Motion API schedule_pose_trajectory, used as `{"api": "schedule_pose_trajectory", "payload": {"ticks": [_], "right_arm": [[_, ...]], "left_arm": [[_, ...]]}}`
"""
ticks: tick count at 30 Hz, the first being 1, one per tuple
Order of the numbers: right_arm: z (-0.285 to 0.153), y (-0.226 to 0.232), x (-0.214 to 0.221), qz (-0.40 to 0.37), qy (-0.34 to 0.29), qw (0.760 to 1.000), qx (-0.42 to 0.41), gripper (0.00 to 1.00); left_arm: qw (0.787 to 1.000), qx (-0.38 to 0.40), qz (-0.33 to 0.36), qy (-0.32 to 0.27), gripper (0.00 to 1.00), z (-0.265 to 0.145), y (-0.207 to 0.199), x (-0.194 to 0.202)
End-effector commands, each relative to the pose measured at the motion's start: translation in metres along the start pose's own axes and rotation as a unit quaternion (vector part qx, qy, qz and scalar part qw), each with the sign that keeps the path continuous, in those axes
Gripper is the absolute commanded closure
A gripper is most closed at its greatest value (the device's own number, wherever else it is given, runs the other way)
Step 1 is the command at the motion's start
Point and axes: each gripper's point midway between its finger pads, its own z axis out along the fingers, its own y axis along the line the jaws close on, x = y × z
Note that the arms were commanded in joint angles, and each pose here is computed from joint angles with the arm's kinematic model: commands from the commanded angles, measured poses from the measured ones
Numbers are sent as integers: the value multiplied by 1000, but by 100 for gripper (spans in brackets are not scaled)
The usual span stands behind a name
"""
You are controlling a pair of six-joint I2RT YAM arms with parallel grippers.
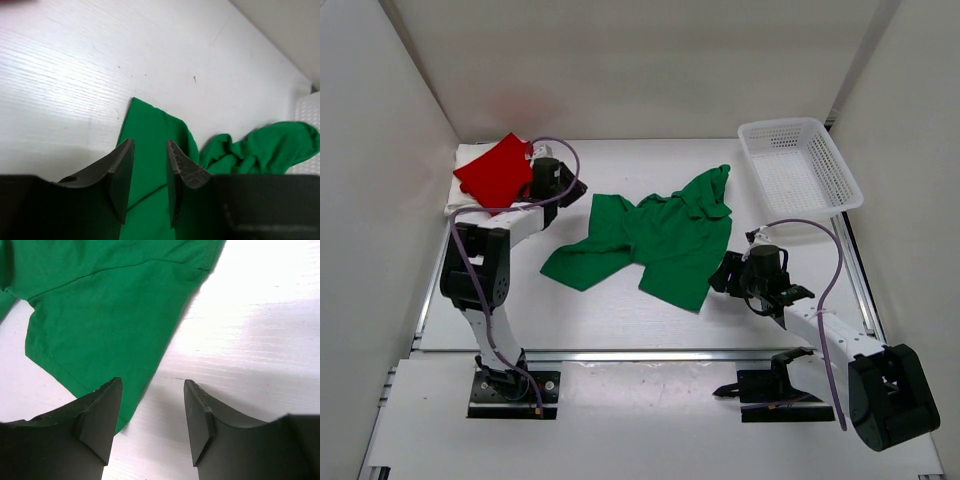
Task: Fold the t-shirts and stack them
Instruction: Flatten out the tshirt
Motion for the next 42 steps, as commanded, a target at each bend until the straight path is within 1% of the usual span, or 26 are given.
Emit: {"api": "schedule_pose_trajectory", "payload": {"ticks": [1, 2, 4, 5, 6, 8, 9, 10, 11, 13, 15, 17, 18, 19, 20, 21, 23, 25, 26, 34, 36, 42], "right_arm": [[2, 6, -14, -6, -29, 1000, -6, 49], [2, 11, -13, -11, -28, 999, -13, 49], [2, 17, -11, -18, -31, 999, -24, 49], [2, 20, -8, -20, -29, 999, -32, 49], [2, 23, -7, -23, -28, 999, -39, 49], [2, 27, 0, -28, -20, 998, -51, 50], [1, 29, -1, -29, -22, 998, -58, 49], [-1, 30, 0, -30, -25, 997, -62, 51], [-3, 33, 3, -35, -25, 997, -71, 50], [-6, 41, 3, -38, -30, 995, -87, 50], [-10, 46, 4, -42, -34, 994, -100, 50], [-11, 47, 8, -44, -29, 993, -104, 51], [-12, 51, 5, -49, -33, 992, -111, 50], [-13, 52, 5, -50, -34, 992, -114, 50], [-13, 52, 11, -52, -29, 992, -115, 50], [-14, 55, 7, -54, -37, 991, -119, 50], [-15, 59, 14, -60, -29, 989, -128, 50], [-15, 58, 14, -61, -28, 990, -128, 50], [-15, 59, 15, -61, -29, 989, -131, 51], [-17, 63, 15, -65, -31, 988, -138, 50], [-17, 62, 15, -62, -31, 988, -138, 50], [-18, 65, 9, -59, -38, 988, -139, 51]], "left_arm": [[1000, 4, -16, -24, 56, -31, -5, -22], [999, 2, -27, -29, 54, -44, 1, -22], [998, -1, -47, -38, 54, -65, 15, -19], [997, -14, -66, -41, 55, -78, 32, -13], [995, -17, -84, -47, 54, -84, 38, -15], [991, -46, -115, -49, 57, -106, 73, -3], [990, -59, -122, -49, 58, -115, 88, 3], [991, -64, -105, -51, 58, -120, 91, 3], [988, -102, -99, -58, 59, -128, 107, 7], [985, -147, -76, -47, 59, -143, 130, 22], [984, -158, -77, -33, 58, -153, 139, 39], [981, -165, -100, -5, 57, -159, 151, 60], [979, -165, -117, 11, 57, -162, 157, 74], [975, -171, -141, 4, 58, -164, 166, 71], [973, -169, -158, 4, 57, -166, 168, 77], [973, -168, -160, 0, 57, -166, 169, 80], [972, -173, -158, -7, 58, -166, 168, 83], [973, -181, -145, 15, 62, -163, 164, 93], [972, -187, -145, 13, 65, -163, 167, 93], [962, -230, -143, -1, 60, -159, 195, 100], [964, -225, -143, -10, 60, -155, 193, 93], [966, -231, -115, 4, 68, -147, 189, 89]]}}
